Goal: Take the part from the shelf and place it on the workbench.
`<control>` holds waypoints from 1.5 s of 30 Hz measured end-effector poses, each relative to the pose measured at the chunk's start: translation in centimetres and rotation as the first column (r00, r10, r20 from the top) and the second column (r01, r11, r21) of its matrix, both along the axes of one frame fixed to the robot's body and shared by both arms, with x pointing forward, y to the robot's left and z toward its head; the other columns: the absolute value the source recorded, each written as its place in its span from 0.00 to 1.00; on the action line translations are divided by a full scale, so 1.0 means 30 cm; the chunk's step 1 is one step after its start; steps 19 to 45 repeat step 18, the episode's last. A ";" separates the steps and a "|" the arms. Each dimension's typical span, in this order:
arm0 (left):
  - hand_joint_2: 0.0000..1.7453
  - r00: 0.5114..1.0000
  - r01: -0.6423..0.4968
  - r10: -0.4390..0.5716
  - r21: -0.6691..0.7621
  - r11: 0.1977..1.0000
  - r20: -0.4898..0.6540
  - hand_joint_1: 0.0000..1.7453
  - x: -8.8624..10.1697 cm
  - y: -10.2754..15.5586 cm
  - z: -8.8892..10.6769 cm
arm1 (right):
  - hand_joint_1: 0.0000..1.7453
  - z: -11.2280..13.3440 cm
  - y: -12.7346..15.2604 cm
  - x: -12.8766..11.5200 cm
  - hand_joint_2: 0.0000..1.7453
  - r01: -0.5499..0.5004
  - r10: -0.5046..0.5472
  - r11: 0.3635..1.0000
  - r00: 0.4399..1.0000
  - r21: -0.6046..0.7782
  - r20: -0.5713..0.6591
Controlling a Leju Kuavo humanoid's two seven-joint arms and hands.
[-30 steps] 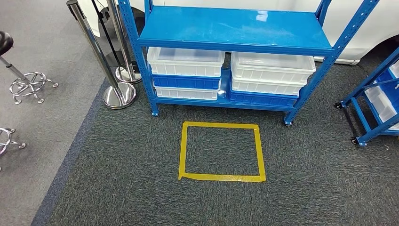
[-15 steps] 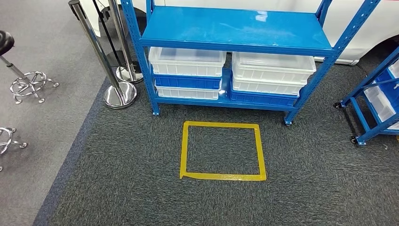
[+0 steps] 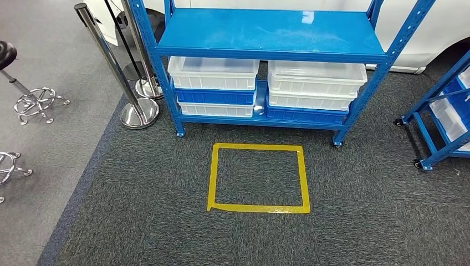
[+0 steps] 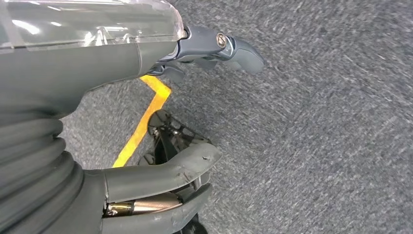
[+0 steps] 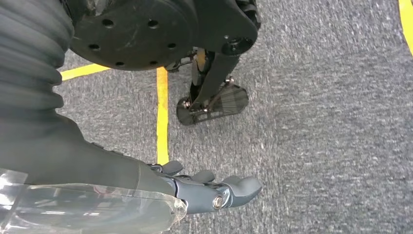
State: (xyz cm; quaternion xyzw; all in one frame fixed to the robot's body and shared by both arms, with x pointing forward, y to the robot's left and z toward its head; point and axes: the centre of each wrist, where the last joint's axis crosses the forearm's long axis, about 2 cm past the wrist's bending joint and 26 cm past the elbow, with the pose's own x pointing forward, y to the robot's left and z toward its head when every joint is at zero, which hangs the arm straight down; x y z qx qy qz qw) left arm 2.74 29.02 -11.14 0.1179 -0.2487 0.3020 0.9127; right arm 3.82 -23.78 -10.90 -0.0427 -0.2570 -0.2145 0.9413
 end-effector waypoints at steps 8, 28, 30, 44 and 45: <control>1.00 1.000 -0.002 0.002 -0.007 1.000 0.010 0.00 0.003 -0.001 0.000 | 0.00 0.001 -0.001 0.006 1.00 0.027 -0.026 1.000 1.000 0.008 -0.004; 1.00 1.000 -0.011 0.011 -0.008 1.000 0.010 0.00 0.002 0.000 0.000 | 0.00 0.000 -0.001 0.005 1.00 0.042 -0.042 0.999 0.999 0.024 -0.001; 1.00 1.000 -0.011 0.011 -0.008 1.000 0.010 0.00 0.002 0.000 0.000 | 0.00 0.000 -0.001 0.005 1.00 0.042 -0.042 0.999 0.999 0.024 -0.001; 1.00 1.000 -0.011 0.011 -0.008 1.000 0.010 0.00 0.002 0.000 0.000 | 0.00 0.000 -0.001 0.005 1.00 0.042 -0.042 0.999 0.999 0.024 -0.001; 1.00 1.000 -0.011 0.011 -0.008 1.000 0.010 0.00 0.002 0.000 0.000 | 0.00 0.000 -0.001 0.005 1.00 0.042 -0.042 0.999 0.999 0.024 -0.001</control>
